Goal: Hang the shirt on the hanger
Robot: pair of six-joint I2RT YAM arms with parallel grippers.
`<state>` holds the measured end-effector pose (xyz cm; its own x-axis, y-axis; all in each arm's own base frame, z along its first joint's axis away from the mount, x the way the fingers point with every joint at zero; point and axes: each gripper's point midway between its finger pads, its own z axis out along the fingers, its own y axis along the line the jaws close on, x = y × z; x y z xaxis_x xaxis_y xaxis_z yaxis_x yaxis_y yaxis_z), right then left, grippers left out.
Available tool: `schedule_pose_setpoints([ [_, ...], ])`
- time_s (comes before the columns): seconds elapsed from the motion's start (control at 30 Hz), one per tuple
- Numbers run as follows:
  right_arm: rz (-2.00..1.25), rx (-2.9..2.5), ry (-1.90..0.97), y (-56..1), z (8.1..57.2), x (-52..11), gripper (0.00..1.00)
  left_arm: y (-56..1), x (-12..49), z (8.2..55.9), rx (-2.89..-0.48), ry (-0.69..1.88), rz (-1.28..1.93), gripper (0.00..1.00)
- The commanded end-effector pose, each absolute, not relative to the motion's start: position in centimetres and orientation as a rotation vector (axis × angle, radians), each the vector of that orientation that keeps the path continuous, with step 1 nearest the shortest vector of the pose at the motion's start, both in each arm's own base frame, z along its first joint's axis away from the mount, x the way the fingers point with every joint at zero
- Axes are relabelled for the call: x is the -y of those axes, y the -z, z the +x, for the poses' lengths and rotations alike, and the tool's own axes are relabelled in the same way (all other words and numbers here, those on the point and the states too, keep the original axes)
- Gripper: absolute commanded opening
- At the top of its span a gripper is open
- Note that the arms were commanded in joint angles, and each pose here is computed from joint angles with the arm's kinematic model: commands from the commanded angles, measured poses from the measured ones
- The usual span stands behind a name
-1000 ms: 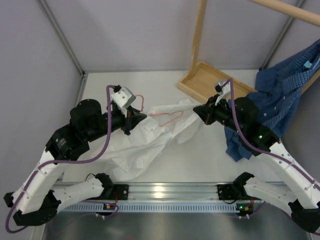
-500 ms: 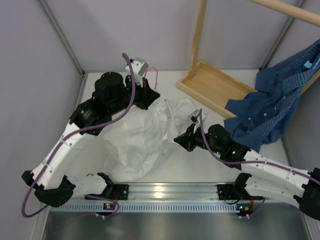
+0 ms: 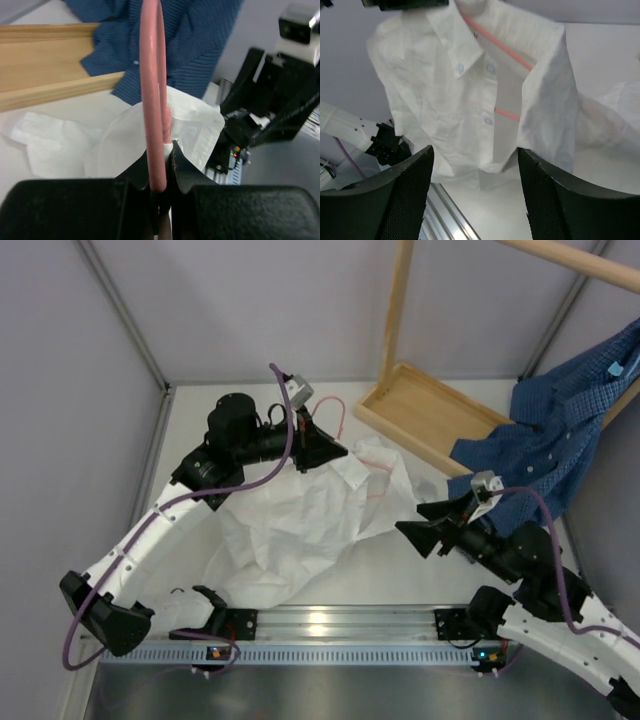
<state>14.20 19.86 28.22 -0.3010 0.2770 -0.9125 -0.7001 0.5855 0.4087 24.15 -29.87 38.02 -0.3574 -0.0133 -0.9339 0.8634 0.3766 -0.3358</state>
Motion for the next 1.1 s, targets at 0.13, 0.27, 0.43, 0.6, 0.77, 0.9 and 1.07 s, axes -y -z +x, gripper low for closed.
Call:
schedule_pose_setpoints([
  [0.13, -0.614, -1.613, -0.974, -34.9, 12.2, -20.5, 0.62, -40.0, 32.9, 15.1, -1.257, 1.428, 1.150, 0.00],
  [0.27, -0.795, -1.532, -0.999, -39.0, 12.3, -23.7, 0.59, -40.2, 33.1, 13.4, -1.212, 1.421, 1.176, 0.00],
  [0.43, -0.872, -1.471, -1.046, -41.6, 11.9, -25.3, 0.60, -40.6, 32.6, 14.5, -1.229, 1.344, 1.076, 0.00],
  [0.6, -0.881, -1.424, -1.084, -40.8, 11.8, -26.1, 0.58, -40.7, 32.4, 13.3, -1.193, 1.378, 1.132, 0.00],
  [0.77, -0.906, -1.332, -1.112, -42.3, 11.7, -27.0, 0.50, -39.6, 32.4, 10.4, -1.139, 1.512, 1.298, 0.00],
  [0.9, -0.907, -1.319, -1.100, -43.4, 12.4, -27.7, 0.50, -39.2, 32.7, 9.8, -1.123, 1.514, 1.320, 0.00],
  [1.07, -0.916, -1.297, -1.126, -43.9, 13.0, -29.3, 0.40, -38.9, 33.1, 9.5, -1.121, 1.526, 1.337, 0.00],
])
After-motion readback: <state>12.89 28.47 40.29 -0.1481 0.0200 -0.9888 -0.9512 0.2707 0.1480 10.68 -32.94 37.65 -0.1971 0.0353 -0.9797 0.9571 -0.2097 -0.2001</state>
